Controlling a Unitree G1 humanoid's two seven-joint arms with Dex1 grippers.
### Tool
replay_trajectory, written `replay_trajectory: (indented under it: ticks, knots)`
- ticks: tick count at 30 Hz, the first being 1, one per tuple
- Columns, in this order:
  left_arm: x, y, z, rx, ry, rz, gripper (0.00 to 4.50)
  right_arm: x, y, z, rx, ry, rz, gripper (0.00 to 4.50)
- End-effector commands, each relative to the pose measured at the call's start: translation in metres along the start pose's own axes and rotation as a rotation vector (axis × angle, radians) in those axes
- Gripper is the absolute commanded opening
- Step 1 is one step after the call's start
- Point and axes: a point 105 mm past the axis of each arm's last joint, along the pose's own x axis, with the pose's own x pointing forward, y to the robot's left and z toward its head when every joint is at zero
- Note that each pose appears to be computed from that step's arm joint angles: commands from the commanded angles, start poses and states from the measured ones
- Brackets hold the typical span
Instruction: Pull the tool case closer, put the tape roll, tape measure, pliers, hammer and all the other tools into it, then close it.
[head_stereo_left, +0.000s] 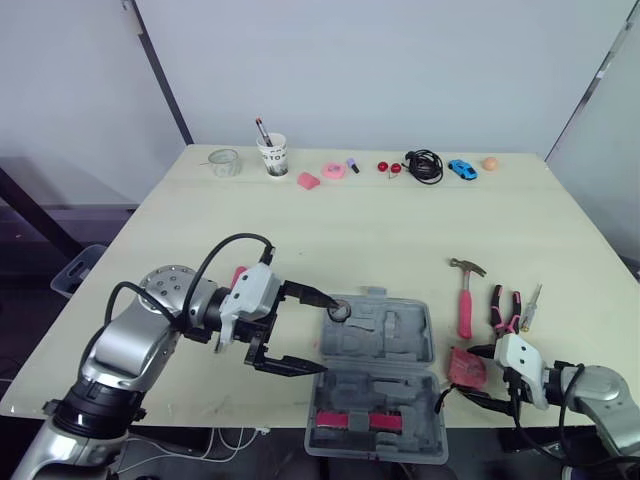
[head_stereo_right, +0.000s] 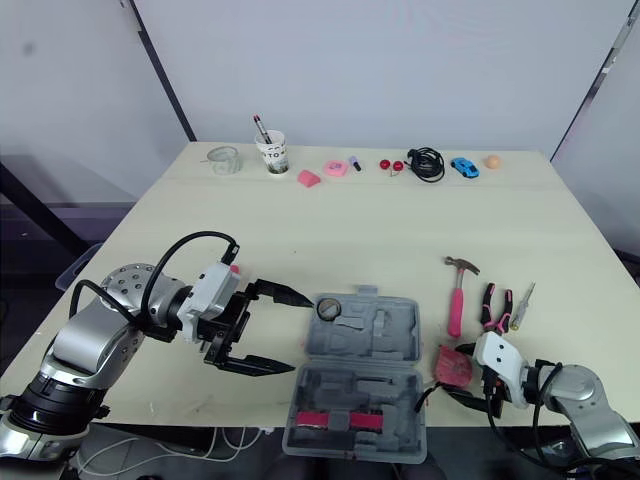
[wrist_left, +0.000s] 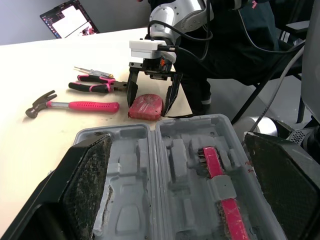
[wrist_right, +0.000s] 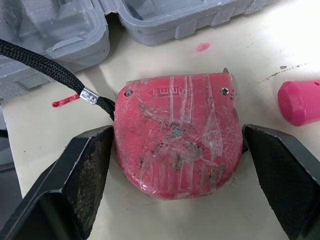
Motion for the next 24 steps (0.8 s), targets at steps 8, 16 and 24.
replay_trajectory:
  ticks: [8,16,24]
  knots:
    - [-0.006,0.0,0.005,0.044,0.01,-0.005,4.5,-0.001,-0.002,0.0,-0.022,-0.001,-0.015,2.88]
    - [-0.005,-0.002,0.003,0.041,0.008,-0.01,4.5,-0.011,-0.011,0.016,-0.099,0.016,-0.022,2.88]
    - [-0.008,-0.001,-0.002,0.024,0.008,0.02,4.5,-0.023,-0.03,0.059,-0.189,0.094,-0.008,2.88]
